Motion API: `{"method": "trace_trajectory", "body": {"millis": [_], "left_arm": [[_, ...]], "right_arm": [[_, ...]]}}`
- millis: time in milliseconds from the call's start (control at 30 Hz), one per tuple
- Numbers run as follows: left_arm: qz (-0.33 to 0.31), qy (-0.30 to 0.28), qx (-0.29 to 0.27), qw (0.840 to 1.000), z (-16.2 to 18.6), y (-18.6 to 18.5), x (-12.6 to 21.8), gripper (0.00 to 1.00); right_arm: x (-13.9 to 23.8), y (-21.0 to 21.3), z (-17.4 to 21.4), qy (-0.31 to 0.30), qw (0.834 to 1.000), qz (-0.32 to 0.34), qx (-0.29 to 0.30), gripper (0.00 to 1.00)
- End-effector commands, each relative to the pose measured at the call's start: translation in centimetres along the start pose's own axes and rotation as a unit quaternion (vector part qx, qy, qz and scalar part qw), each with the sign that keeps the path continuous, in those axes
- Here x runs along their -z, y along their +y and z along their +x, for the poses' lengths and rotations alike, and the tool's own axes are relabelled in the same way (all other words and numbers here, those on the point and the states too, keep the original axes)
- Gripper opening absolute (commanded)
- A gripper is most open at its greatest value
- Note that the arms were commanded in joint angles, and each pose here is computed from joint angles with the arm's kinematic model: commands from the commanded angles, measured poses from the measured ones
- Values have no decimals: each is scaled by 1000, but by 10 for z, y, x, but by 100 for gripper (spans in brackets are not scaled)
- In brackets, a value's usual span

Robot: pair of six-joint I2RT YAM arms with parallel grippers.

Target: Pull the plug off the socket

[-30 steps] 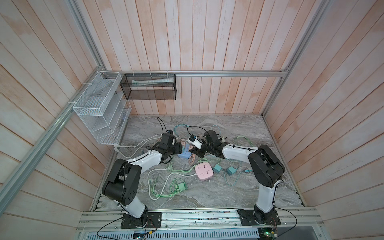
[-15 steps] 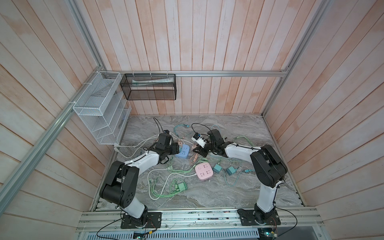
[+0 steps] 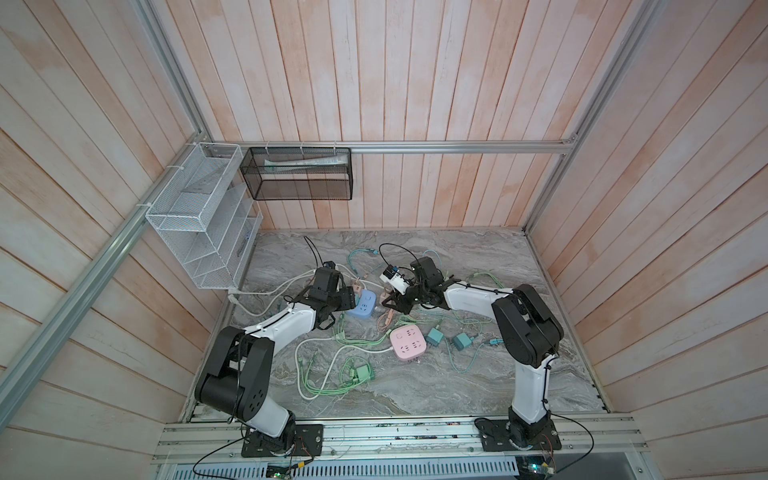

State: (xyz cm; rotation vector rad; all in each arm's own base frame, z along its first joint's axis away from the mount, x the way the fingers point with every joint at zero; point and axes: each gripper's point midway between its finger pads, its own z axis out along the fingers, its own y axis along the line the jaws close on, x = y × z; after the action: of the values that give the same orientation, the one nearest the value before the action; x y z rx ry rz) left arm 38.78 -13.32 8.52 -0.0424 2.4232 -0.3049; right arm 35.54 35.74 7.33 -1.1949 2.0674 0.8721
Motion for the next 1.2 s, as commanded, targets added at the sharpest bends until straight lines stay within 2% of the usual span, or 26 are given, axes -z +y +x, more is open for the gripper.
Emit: {"method": "trace_trajectory", "body": {"millis": [0,67,267,467,867,1167], "left_arm": [[-58,86,-9,995,53,32,0,78],[-56,84,-7,995,52,30,1,78],[-47,76,-6,996,46,25,3,78],[-41,64,-18,997,38,15,7,79],[-23,46,-35,998,35,1,16,82],[-9,32,-42,999,29,-9,23,85]], "right_arm": [[-3,4,-2,1,1000,-22,-9,33],[-3,3,0,3,1000,-20,-8,37],[-2,-2,0,9,1000,-4,-6,39],[7,-13,-4,13,999,41,2,45],[34,-25,-22,-7,994,111,12,51],[39,-3,-42,-44,994,97,31,51]]}}
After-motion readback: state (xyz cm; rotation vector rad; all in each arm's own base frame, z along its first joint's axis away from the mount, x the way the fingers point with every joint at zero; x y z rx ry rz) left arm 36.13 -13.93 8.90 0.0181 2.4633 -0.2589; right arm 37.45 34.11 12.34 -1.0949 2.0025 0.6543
